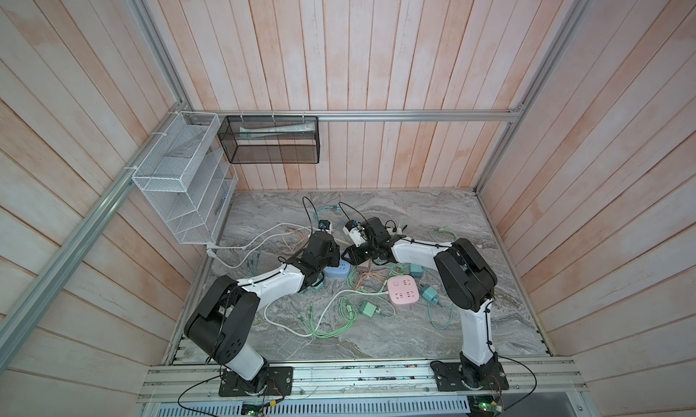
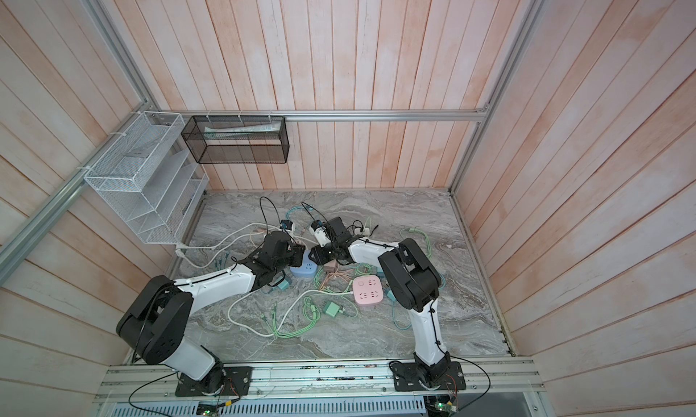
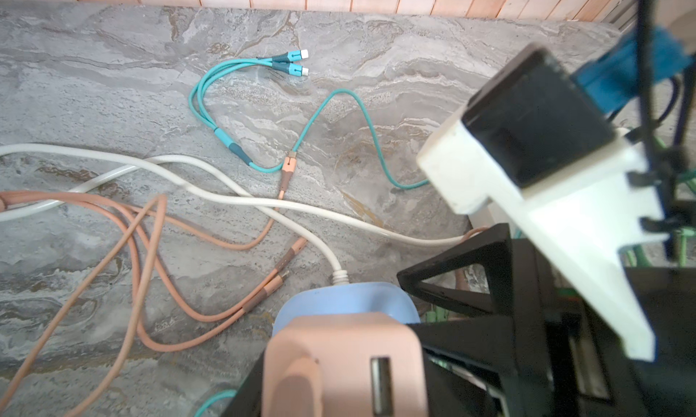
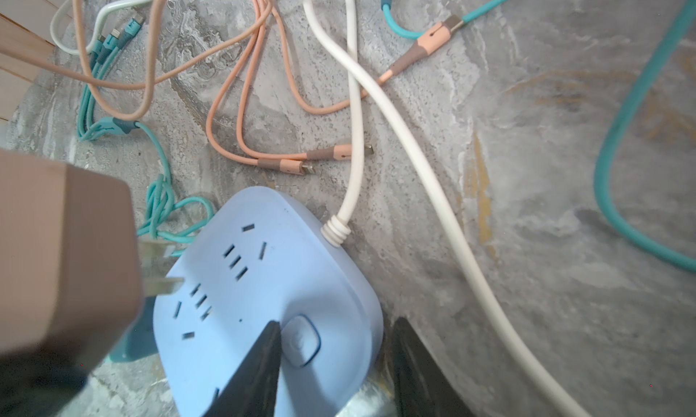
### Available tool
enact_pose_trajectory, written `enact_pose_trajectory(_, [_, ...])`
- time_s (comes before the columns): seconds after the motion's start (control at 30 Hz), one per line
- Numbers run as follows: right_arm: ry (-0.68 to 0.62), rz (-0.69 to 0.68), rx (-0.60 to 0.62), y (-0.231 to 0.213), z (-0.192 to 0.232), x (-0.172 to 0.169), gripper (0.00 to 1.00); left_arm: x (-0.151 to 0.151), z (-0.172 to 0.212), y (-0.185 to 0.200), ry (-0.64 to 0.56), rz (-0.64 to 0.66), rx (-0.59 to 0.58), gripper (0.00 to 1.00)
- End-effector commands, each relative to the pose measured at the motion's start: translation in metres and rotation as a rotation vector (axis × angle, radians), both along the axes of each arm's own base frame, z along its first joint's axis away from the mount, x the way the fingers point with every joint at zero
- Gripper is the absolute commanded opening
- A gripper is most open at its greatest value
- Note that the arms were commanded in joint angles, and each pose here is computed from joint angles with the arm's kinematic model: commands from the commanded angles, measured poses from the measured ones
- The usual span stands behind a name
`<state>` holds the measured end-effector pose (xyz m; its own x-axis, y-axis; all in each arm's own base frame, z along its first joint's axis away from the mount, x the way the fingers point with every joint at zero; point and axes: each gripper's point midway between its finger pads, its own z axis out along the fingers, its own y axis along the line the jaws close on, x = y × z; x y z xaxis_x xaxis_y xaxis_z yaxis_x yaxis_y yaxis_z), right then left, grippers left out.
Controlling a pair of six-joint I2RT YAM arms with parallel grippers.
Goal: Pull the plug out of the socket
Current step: 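Pull the pink charger up with the left gripper while the right holds the strip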
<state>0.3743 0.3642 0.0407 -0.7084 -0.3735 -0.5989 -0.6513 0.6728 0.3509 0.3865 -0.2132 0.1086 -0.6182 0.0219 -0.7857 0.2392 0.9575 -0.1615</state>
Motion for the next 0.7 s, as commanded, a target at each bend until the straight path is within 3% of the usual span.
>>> enact_pose_trajectory(0.0, [0.172, -0.044, -0.304, -0.058, -0.089, -0.036, 0.45, -0.002, -0.001, 0.010, 0.019, 0.017, -0.027, 0.26])
enact_pose_trajectory(0.33, [0.127, 0.051, -0.246, -0.033, -0.076, -0.041, 0.45, -0.002, -0.004, 0.057, 0.095, 0.081, -0.102, 0.26])
enact_pose_trajectory(0.67, [0.099, 0.102, -0.216, -0.016, -0.063, -0.043, 0.45, 0.003, -0.038, 0.072, 0.252, 0.093, -0.163, 0.32])
